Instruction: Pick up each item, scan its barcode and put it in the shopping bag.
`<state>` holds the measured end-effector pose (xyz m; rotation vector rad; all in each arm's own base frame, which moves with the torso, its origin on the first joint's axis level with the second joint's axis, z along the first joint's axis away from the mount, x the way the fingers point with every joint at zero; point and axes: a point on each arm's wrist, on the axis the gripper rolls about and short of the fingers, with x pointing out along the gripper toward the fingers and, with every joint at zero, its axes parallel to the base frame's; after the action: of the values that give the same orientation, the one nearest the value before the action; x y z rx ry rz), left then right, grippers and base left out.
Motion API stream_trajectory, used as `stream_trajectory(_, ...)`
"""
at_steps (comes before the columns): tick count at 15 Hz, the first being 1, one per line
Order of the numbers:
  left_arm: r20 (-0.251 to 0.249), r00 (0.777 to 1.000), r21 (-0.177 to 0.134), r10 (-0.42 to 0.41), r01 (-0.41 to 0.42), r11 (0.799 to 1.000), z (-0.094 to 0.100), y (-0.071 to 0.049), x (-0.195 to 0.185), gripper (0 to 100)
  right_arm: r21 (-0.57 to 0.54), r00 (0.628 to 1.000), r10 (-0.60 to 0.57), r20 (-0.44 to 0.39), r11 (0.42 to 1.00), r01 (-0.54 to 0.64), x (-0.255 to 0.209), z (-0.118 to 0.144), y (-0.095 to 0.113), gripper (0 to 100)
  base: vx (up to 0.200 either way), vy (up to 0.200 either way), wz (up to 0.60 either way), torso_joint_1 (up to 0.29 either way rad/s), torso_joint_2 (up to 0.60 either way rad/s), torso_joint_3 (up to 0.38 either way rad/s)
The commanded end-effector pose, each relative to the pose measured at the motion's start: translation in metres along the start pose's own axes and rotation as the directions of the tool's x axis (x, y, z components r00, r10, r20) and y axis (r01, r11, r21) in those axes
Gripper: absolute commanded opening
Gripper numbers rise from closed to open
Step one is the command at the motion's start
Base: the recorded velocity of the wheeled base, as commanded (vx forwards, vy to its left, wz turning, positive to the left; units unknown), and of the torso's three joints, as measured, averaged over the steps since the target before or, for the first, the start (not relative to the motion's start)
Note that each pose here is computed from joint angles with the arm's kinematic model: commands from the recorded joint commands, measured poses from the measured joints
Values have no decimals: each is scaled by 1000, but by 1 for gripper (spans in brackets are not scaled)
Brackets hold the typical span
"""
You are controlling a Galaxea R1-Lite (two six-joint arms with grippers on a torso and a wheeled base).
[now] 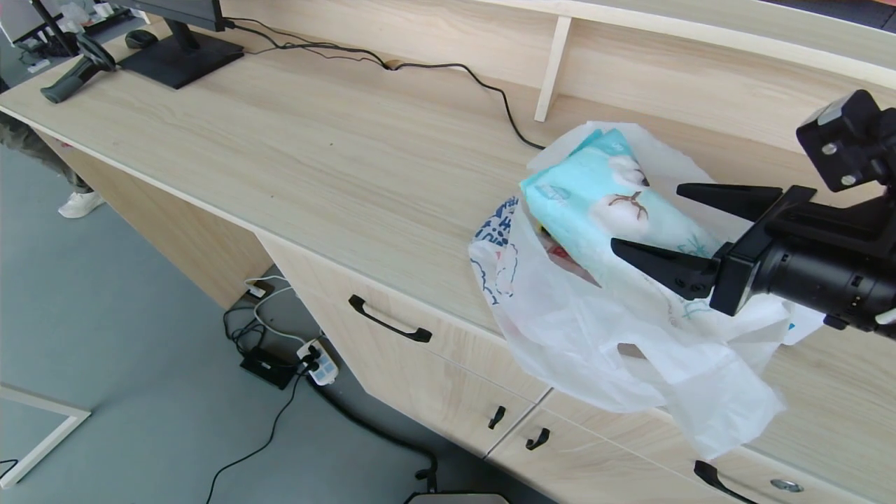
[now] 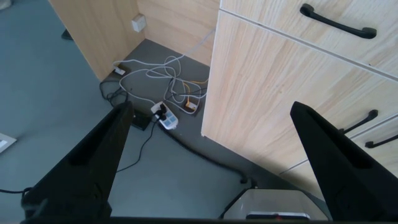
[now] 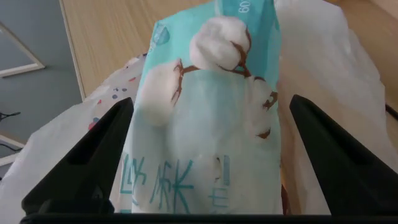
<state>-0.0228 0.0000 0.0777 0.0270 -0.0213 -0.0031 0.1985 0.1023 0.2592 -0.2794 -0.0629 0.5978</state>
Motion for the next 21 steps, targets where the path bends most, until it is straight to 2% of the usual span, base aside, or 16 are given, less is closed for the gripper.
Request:
stream_trajectory(1, -1, 1000, 1, 0, 0, 1000, 0, 0, 0, 100, -6, 999, 21, 26, 1000, -21, 1, 7, 5, 100, 0, 0, 0, 0, 0, 0)
stream_trajectory(5, -1, 1000, -1, 0, 0, 1000, 0, 0, 0, 100, -6, 1000, 23, 7, 1000, -23, 1, 2, 6, 100, 0, 0, 0, 0, 0, 0)
stream_trajectory(10, 0, 1000, -1, 0, 0, 1000, 0, 0, 0, 100, -5, 999, 20, 27, 1000, -20, 2, 7, 5, 100, 0, 0, 0, 0, 0, 0)
stream_trajectory(12, 0, 1000, -1, 0, 0, 1000, 0, 0, 0, 100, -5, 996, 34, 80, 999, -34, -4, 19, 8, 100, 0, 0, 0, 0, 0, 0)
stream_trajectory(15, 0, 1000, -1, 0, 0, 1000, 0, 0, 0, 100, 27, 979, 125, 158, 991, -131, -36, 28, 31, 100, 0, 0, 0, 0, 0, 0)
stream_trajectory(16, -1, 1000, -1, 0, 0, 1000, 0, 0, 0, 100, 52, 986, 98, 138, 993, -106, -51, 18, 33, 100, 0, 0, 0, 0, 0, 0)
stream_trajectory(18, 0, 1000, -1, 0, 0, 1000, 0, 0, 0, 100, 153, 996, 63, 67, 986, -73, -93, -23, 42, 100, 0, 0, 0, 0, 0, 0)
stream_trajectory(21, 0, 1000, 1, -1, 1, 1000, 0, 0, 0, 100, 179, 997, 79, 12, 981, -80, -138, -72, 54, 100, 0, 0, 0, 0, 0, 0)
